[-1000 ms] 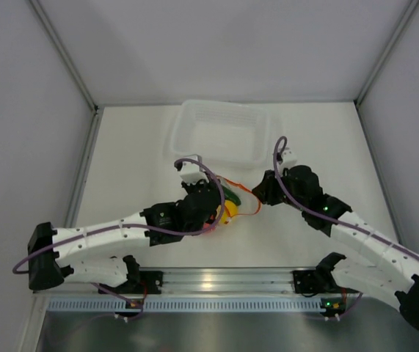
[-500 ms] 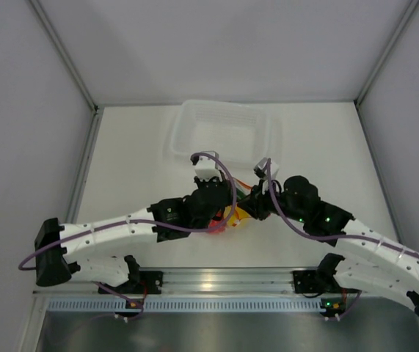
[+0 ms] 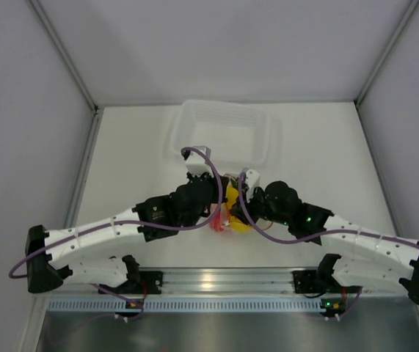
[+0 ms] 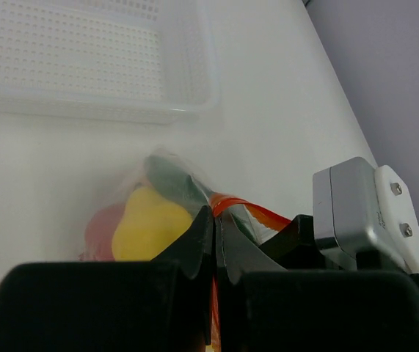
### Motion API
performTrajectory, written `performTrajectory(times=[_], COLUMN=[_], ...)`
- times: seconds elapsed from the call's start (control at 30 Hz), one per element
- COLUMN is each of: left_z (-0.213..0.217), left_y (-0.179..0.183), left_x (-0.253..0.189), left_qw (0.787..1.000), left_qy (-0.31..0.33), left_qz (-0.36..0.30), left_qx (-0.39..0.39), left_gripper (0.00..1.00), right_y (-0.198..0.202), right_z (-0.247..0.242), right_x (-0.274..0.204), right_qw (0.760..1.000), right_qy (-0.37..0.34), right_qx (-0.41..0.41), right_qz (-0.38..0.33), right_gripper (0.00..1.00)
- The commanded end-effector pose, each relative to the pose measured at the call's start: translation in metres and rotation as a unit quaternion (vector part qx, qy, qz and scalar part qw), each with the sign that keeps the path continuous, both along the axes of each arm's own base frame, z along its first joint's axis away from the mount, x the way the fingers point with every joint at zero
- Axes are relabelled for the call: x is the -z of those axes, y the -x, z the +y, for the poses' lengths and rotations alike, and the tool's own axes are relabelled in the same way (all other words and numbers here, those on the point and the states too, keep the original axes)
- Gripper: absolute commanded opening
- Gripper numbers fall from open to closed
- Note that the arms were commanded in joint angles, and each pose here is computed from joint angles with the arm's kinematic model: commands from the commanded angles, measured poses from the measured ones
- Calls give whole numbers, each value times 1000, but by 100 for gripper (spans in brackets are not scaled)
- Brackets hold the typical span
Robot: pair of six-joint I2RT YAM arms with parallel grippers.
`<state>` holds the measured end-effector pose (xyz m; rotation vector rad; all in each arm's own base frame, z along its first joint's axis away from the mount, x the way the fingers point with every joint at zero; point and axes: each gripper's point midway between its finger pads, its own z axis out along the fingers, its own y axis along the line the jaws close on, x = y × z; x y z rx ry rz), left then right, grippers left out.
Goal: Open the zip-top bag and remove the fake food
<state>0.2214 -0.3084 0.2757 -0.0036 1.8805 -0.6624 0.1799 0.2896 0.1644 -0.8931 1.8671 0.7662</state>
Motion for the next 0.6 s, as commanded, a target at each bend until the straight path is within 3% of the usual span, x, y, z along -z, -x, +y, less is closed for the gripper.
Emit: performTrajectory(times=[0.0, 0.57], left_z=[4, -1], left_y=[2, -2], left_x=[-23, -6], left_qw=[999, 999], left_qy=[34, 27], left_qz=[-17, 3], left_qx=[8, 17], left_gripper=[0, 0], right_y=[3, 19], right_z=[18, 34], right_x=[-20, -8], right_qw=[997, 994], right_qy=[-35, -14], right_qx=[-41, -93], right_qz=[-46, -53], right_gripper=[25, 31])
